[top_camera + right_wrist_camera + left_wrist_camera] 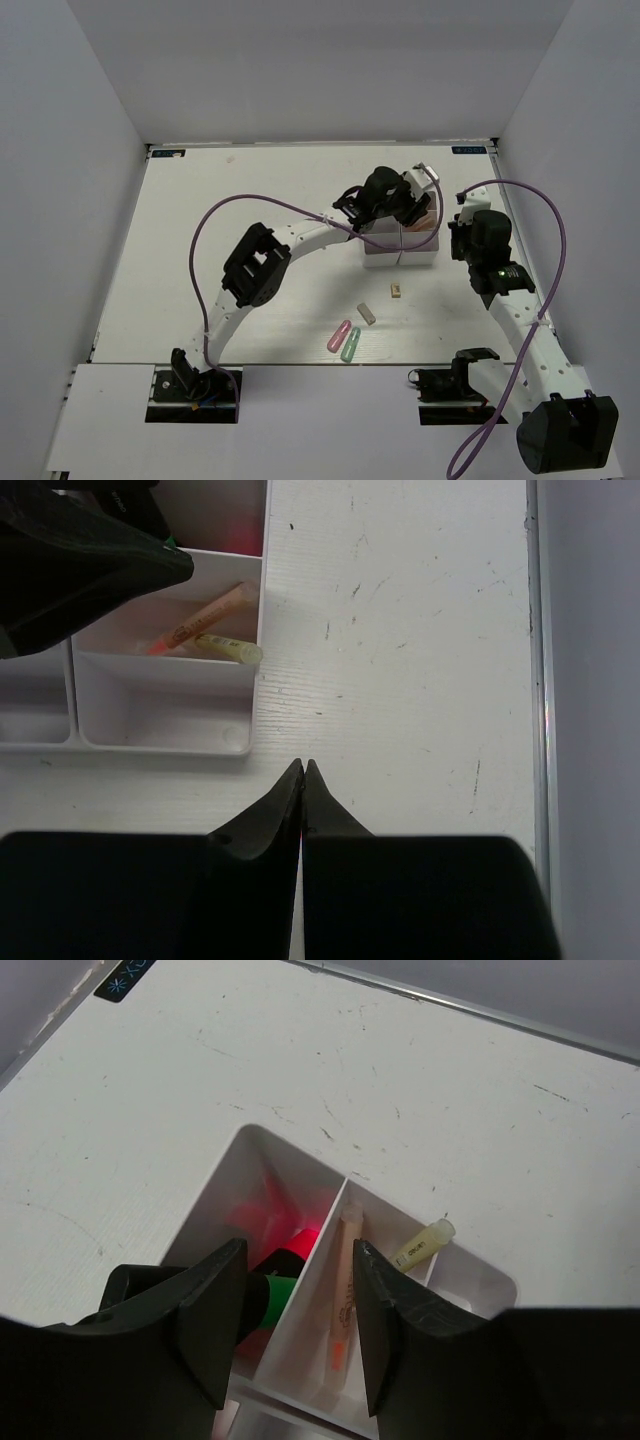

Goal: Sort the stationery into containers
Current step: Place the pen in the storage box, then pick up the stationery from the center of the board.

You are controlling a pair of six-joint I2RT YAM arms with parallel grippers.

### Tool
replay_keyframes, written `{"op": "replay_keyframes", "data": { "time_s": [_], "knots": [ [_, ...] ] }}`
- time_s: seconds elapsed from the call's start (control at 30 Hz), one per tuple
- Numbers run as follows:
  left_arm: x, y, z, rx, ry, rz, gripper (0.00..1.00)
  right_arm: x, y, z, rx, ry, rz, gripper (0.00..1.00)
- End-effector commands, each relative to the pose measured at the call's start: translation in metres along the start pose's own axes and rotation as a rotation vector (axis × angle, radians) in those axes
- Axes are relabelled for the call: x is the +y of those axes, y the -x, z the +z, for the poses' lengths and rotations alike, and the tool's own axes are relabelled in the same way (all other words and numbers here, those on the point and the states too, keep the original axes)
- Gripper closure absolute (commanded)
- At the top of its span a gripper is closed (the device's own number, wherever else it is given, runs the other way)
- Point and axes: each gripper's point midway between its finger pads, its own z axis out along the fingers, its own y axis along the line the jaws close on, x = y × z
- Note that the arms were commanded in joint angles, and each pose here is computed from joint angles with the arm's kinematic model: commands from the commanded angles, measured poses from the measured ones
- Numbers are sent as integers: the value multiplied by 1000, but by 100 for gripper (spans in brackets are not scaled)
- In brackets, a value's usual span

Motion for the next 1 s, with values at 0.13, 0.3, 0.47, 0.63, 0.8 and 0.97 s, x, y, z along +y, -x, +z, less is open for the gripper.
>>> {"op": "replay_keyframes", "data": {
  "time_s": [0.13, 0.3, 0.47, 0.63, 0.8, 0.97],
  "knots": [
    [-41, 115, -43, -189, -44, 116, 47, -7, 19, -7, -69, -22, -17, 100],
    [-83, 139, -66, -190, -52, 193, 60, -5, 31, -20, -83, 18, -99, 95],
    [-54, 143, -132, -90, 141, 114, 82, 52, 26, -44, -63, 384, -196, 43],
    [-16, 49, -219, 204, 361, -129, 31, 115, -9, -80, -57, 857, -360, 31],
    [-29, -2, -320, 378, 360, -285, 7, 157, -69, -123, -221, 1333, -659, 31],
    [-25, -87, -376, 540, 451, -298, 3, 157, -89, -94, -201, 1356, -752, 30]
  ]
}}
